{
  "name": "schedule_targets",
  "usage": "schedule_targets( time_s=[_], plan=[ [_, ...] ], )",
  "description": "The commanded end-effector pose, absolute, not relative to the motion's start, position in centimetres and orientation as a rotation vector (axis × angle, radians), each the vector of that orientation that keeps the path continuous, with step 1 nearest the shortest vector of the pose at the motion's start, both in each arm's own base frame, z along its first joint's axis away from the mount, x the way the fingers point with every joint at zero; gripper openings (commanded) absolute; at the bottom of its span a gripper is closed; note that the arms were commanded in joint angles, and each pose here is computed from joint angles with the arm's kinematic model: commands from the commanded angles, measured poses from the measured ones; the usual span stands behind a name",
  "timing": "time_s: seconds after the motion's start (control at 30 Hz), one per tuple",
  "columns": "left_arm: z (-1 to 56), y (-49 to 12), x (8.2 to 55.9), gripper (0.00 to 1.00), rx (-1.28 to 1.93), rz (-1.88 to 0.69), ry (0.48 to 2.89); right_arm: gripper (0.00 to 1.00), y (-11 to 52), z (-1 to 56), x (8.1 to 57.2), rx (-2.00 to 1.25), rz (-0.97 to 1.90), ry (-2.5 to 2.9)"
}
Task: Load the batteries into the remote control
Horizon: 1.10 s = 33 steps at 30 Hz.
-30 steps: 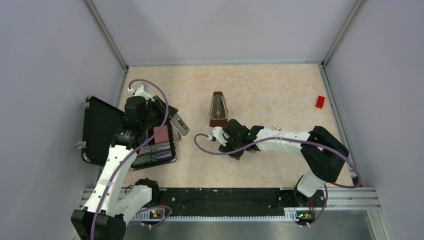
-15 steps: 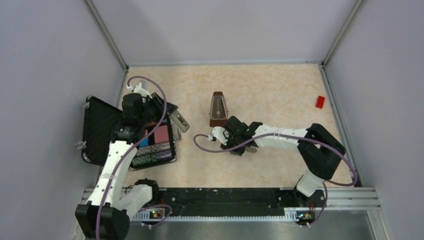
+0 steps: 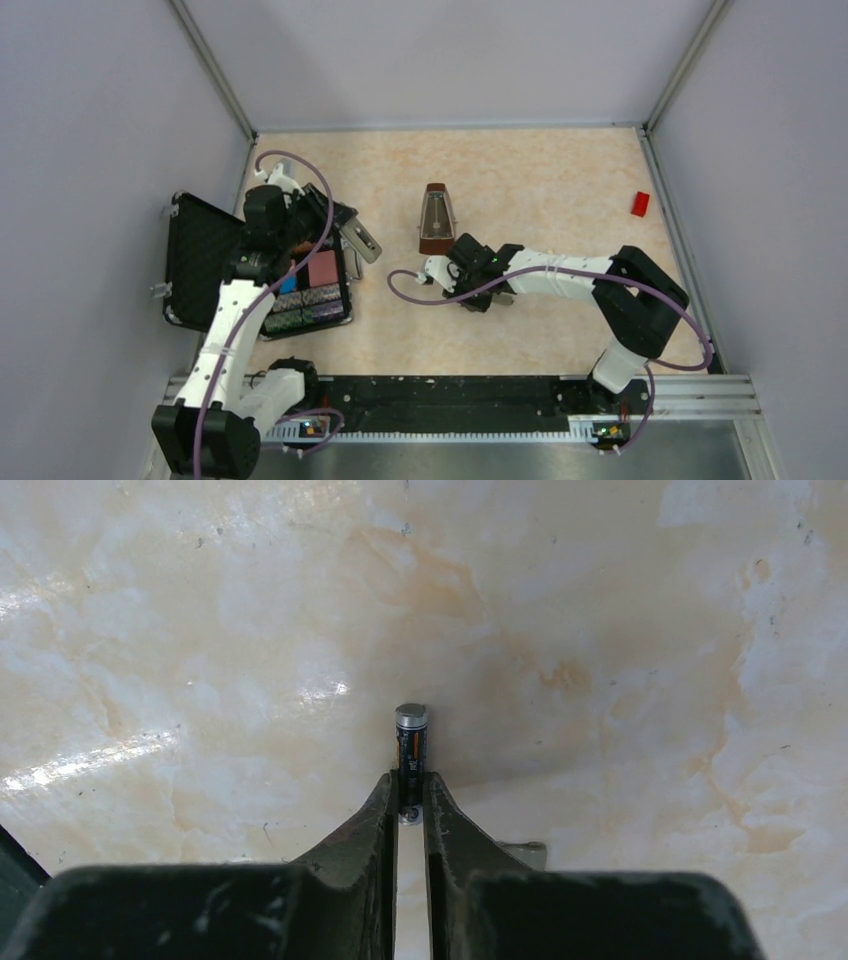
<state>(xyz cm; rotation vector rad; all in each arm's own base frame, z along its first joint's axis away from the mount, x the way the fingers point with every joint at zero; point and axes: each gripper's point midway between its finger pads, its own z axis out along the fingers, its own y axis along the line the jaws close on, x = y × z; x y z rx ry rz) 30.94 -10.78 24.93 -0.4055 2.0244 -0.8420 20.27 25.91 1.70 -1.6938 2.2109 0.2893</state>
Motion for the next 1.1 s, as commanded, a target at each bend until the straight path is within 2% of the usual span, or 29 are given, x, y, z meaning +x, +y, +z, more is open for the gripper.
schedule_targets(
  time_s=[0.0, 0.07, 0.27, 0.47, 0.63, 0.73, 0.83, 1.07],
  plan=[
    [26.0, -11.4, 31.3, 0.0, -0.371, -0.902, 1.969, 0.04, 26.2, 1.7, 21.2, -1.64, 0.263, 2.246],
    [25.6, -11.5, 31.2, 0.0, -0.375, -0.911, 1.973, 0.0, 26.4, 2.1, 21.3, -1.608, 0.272, 2.253],
    [24.5, -13.1, 30.3, 0.0, -0.315, -1.03, 1.979, 0.0, 27.2, 5.5, 20.6, -1.426, 0.375, 2.3],
    [24.1, -16.3, 28.6, 0.0, -0.201, -1.313, 1.81, 0.0, 28.2, 12.3, 18.6, -1.081, 0.607, 2.358],
    [24.3, -18.5, 27.2, 0.0, -0.124, -1.395, 1.693, 0.0, 28.9, 18.0, 17.0, -0.777, 0.777, 2.448],
    [24.4, -20.3, 26.3, 0.0, -0.08, -1.427, 1.666, 0.0, 30.3, 20.8, 15.5, -0.706, 0.892, 2.502],
    [24.4, -22.4, 25.3, 0.0, -0.035, -1.474, 1.649, 0.0, 30.7, 22.7, 15.0, -0.661, 0.863, 2.532],
    [24.7, -25.5, 24.1, 0.0, -0.013, -1.64, 1.582, 0.0, 29.3, 22.5, 15.1, -0.526, 0.719, 2.687]
  ],
)
